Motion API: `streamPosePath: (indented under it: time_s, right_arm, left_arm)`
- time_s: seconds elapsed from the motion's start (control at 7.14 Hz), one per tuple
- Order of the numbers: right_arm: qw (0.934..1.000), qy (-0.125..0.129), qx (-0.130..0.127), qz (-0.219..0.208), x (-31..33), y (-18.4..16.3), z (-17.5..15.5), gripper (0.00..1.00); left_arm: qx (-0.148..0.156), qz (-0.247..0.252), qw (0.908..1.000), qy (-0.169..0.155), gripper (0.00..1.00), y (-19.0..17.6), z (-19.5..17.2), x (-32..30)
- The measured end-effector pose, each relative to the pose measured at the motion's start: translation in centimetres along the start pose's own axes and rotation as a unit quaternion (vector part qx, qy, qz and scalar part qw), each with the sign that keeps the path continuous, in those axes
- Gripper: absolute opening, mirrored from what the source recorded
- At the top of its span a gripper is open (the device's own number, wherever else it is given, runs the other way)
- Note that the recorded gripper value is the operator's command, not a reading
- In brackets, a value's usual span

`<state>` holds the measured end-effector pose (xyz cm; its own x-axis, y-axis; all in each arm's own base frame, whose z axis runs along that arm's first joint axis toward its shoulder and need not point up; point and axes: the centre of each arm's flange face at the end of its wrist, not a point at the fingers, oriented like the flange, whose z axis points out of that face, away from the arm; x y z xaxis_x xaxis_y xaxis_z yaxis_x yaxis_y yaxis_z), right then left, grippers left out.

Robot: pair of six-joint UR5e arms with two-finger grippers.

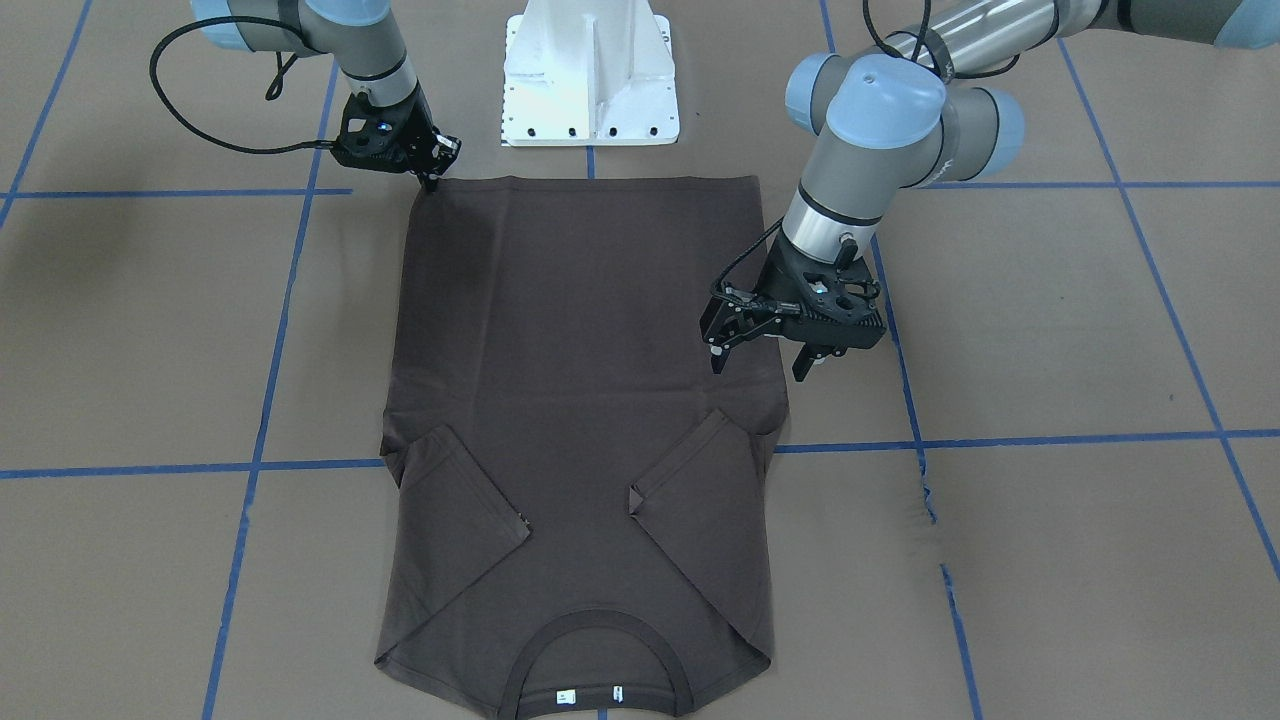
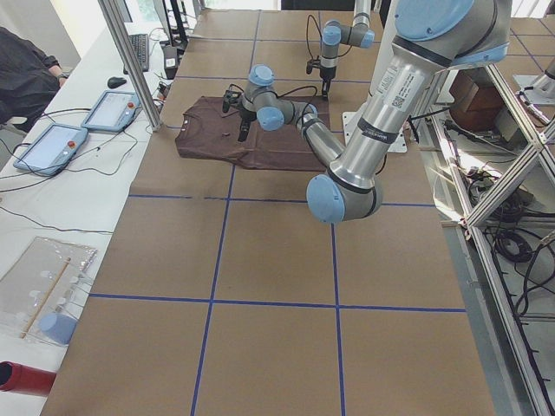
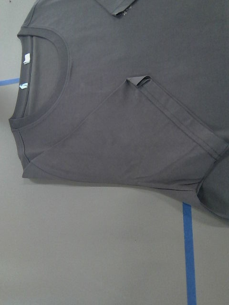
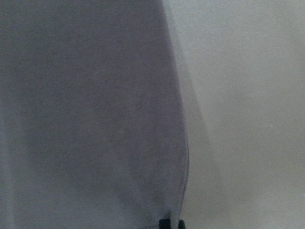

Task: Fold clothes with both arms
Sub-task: 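Move the left gripper down to the hem corner nearest it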

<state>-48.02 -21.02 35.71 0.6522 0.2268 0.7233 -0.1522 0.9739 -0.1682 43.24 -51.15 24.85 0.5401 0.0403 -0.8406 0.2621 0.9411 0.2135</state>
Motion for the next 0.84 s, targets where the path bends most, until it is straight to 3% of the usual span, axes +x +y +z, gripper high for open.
streamPosePath:
  time_s: [0.14,0.42,0.56,0.84]
  right_arm:
    - [1.0000,-0.010,0.001,0.000,-0.3,0.0,-1.0,0.00]
    - [0.9995,-0.033,0.005,0.002,-1.0,-0.7,-3.4,0.00]
    - [0.9991,-0.042,0.008,0.002,-1.2,-1.1,-4.3,0.00]
    - [0.9984,-0.055,0.011,0.002,-1.8,-1.6,-5.3,0.00]
  left_arm:
    - [-0.010,-0.019,0.9997,0.007,1.00,2.5,-0.8,-0.7]
    - [-0.053,-0.099,0.9935,0.014,0.99,11.3,-2.4,-1.8]
    - [-0.071,-0.143,0.9872,-0.003,0.98,16.6,-2.7,-2.0]
    - [-0.082,-0.202,0.9735,-0.069,0.96,26.1,-1.7,-1.8]
